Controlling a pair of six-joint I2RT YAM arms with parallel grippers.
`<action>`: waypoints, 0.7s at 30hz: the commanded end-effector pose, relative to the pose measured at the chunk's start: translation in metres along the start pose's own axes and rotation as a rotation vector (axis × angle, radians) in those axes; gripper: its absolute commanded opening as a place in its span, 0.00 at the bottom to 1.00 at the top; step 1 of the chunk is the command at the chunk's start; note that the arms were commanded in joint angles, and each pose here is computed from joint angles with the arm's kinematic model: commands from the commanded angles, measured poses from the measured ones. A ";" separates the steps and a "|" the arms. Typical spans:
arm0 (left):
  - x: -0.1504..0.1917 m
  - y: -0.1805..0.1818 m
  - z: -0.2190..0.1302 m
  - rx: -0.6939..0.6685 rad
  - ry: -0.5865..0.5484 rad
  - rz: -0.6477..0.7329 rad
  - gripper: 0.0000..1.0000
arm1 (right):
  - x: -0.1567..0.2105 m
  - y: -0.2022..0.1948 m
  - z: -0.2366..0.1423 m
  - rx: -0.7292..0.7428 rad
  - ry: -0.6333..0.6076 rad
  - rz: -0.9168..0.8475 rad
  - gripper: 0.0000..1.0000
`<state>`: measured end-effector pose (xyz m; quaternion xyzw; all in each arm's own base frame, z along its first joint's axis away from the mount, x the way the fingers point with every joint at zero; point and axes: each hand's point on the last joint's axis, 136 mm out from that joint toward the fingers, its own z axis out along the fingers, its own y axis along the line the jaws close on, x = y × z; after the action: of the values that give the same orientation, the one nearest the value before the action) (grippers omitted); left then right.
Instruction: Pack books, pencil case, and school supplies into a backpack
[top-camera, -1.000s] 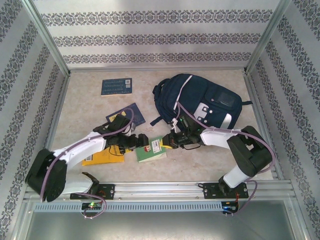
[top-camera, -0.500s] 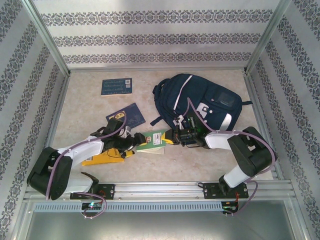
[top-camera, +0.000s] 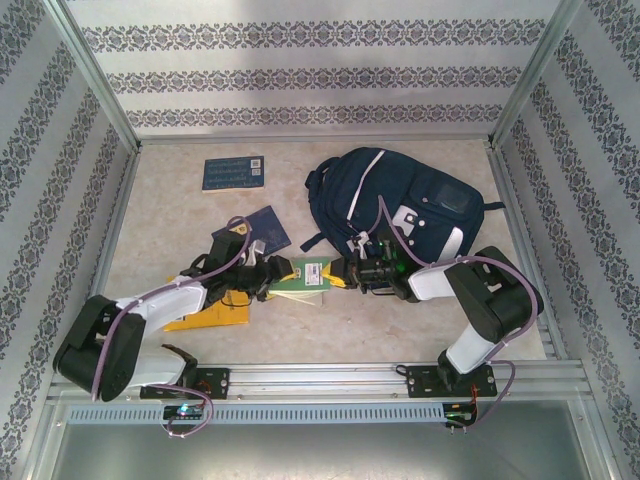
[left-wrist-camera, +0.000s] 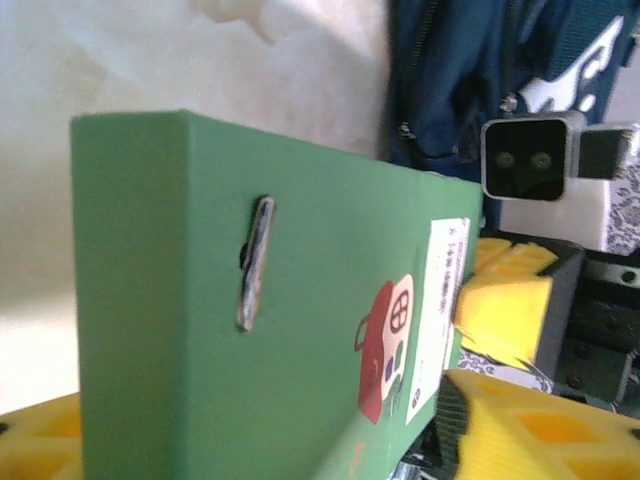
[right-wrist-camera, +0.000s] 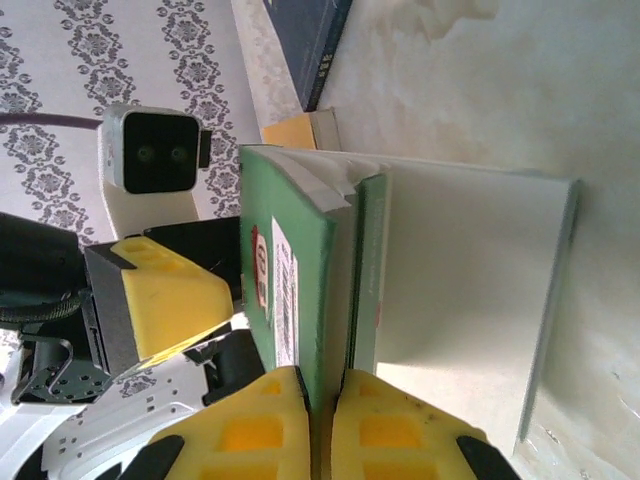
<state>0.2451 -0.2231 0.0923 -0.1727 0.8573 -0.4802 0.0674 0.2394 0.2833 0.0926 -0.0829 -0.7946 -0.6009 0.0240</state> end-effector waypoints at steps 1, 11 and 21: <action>-0.007 -0.035 -0.012 0.122 -0.043 0.080 0.56 | 0.002 0.008 0.001 -0.038 0.021 -0.046 0.00; -0.005 -0.050 -0.014 0.191 -0.035 0.106 0.13 | 0.004 0.027 0.006 -0.067 0.039 -0.102 0.00; -0.006 -0.095 -0.054 0.228 -0.150 0.249 0.00 | -0.001 0.035 -0.008 -0.031 -0.054 -0.170 0.71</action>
<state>0.2512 -0.2243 0.1635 -0.1227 0.8211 -0.5352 0.1560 0.2417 0.2824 0.1160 -0.0514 -0.7927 -0.6070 -0.0214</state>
